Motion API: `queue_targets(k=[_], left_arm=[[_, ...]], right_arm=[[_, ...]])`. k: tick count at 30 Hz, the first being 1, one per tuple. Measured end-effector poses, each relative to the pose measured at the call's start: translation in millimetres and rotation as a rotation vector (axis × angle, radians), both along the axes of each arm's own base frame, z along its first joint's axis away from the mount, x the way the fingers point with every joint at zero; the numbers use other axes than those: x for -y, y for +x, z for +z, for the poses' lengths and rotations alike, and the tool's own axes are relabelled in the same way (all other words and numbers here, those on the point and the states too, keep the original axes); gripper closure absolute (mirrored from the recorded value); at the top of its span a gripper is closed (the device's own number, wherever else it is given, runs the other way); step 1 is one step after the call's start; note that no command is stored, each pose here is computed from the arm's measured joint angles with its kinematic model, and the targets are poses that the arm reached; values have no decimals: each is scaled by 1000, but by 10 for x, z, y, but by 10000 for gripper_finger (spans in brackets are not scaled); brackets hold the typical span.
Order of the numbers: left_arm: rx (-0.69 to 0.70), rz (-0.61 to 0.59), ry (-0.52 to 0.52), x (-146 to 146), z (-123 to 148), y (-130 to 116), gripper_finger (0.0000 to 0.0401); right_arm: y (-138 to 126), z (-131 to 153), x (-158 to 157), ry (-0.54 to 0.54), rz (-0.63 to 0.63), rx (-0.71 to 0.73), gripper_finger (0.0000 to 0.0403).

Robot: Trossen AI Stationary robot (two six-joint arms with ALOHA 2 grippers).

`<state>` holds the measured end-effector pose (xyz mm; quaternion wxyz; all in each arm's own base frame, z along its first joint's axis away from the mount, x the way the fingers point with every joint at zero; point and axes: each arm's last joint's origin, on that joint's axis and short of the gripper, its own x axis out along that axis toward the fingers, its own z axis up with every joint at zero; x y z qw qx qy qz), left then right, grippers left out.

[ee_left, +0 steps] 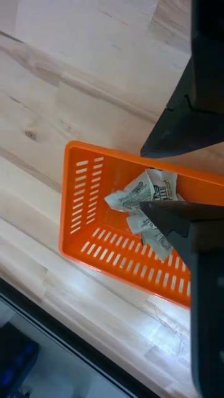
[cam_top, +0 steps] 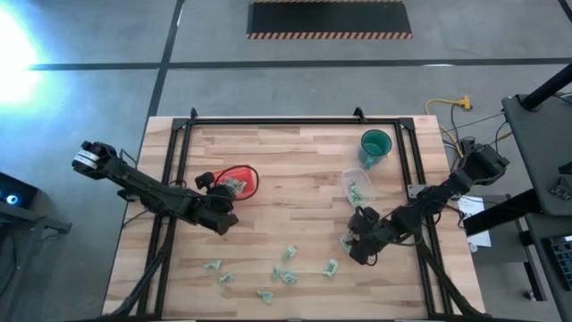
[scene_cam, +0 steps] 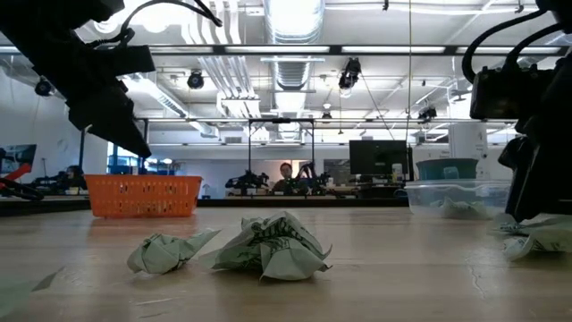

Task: Pick and place items into bin
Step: Put the stevia packet into the transparent container

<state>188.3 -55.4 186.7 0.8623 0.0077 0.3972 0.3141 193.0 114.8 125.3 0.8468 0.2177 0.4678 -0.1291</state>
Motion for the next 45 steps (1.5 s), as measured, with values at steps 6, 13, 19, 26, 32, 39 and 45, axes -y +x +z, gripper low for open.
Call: queue_targets(k=[6,13,19,26,32,39,45], left_arm=[[0,-1,-1,2,0,0,296],[-3,-3,-5,2,-2,-1,296],[-5,-4,-6,2,-3,-1,296],[-5,-4,-7,2,-3,-2,296],[-5,-3,-7,1,-3,-1,296],[-6,-4,-7,1,-4,-2,296],[-6,-4,-6,1,-4,-3,296]], right_arm=[[37,-48,32,-7,-21,-12,211],[131,-85,54,-2,-1,-29,211],[166,-53,38,-11,35,-25,216],[156,-59,41,-24,77,-43,262],[165,-50,30,-49,152,-44,330],[214,4,-15,-52,243,-32,392],[260,59,-38,-95,304,-6,394]])
